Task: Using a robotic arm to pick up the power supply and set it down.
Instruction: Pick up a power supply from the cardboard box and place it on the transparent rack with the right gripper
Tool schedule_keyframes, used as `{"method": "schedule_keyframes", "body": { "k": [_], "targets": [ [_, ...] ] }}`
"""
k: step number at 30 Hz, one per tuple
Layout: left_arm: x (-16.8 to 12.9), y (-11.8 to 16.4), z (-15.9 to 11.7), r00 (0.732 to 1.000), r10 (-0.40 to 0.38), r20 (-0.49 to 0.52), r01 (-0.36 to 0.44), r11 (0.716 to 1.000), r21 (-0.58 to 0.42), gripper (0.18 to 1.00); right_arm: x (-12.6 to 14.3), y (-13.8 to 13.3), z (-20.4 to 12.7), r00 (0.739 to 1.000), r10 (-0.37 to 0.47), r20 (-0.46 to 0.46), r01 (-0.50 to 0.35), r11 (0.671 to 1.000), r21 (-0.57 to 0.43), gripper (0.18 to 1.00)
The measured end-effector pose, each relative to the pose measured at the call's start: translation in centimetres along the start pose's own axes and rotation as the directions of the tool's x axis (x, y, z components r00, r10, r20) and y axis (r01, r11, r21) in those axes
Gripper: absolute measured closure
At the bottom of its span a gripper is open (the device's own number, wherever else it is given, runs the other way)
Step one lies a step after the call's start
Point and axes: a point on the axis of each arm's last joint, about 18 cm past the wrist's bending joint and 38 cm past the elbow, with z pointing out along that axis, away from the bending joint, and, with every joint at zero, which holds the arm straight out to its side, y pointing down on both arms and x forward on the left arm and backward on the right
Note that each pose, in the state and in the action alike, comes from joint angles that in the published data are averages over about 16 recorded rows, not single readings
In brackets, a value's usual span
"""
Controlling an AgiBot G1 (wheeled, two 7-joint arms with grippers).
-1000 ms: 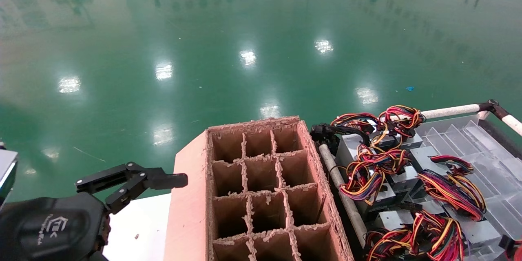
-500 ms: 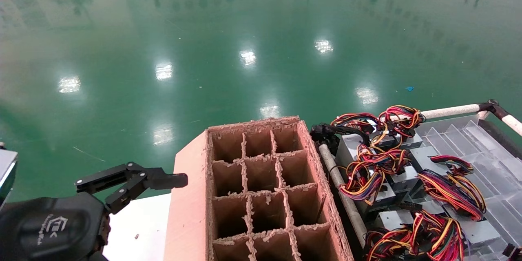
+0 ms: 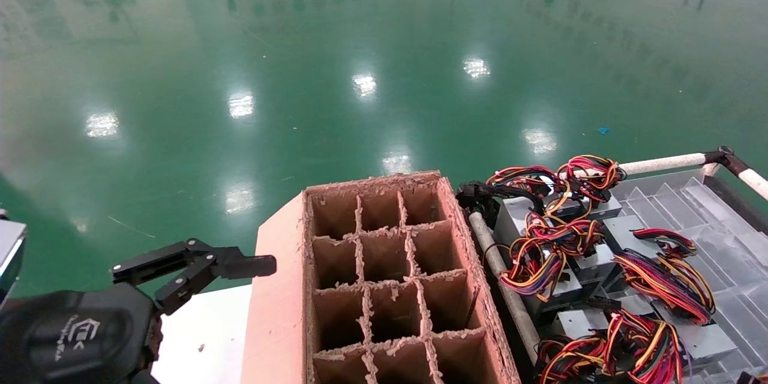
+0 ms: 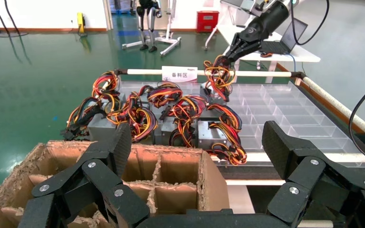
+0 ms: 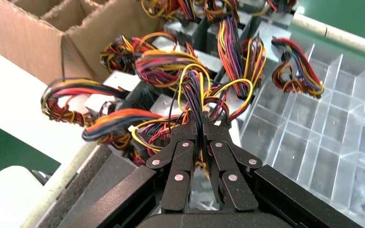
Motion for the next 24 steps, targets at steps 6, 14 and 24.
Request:
{"method": "schedule_keyframes", "body": {
  "k": [6, 14, 24],
  "targets": [
    [0.00, 0.00, 0.00, 1.000, 0.000, 0.000, 0.000, 1.000, 0.000, 0.184, -0.34, -0.05, -0.46, 1.000, -0.009, 0.000, 0.009, 1.000, 0.002, 0.986],
    [0.00, 0.00, 0.00, 1.000, 0.000, 0.000, 0.000, 1.000, 0.000, 0.184, -0.07, 0.21, -0.64, 0.999, -0.040, -0.022, 0.040, 0.999, 0.001, 0.986],
    [0.00, 0.00, 0.00, 1.000, 0.000, 0.000, 0.000, 1.000, 0.000, 0.184, 0.42, 0.55, -0.45, 0.987, -0.150, -0.055, 0.150, 0.989, 0.009, 0.986]
  ]
}}
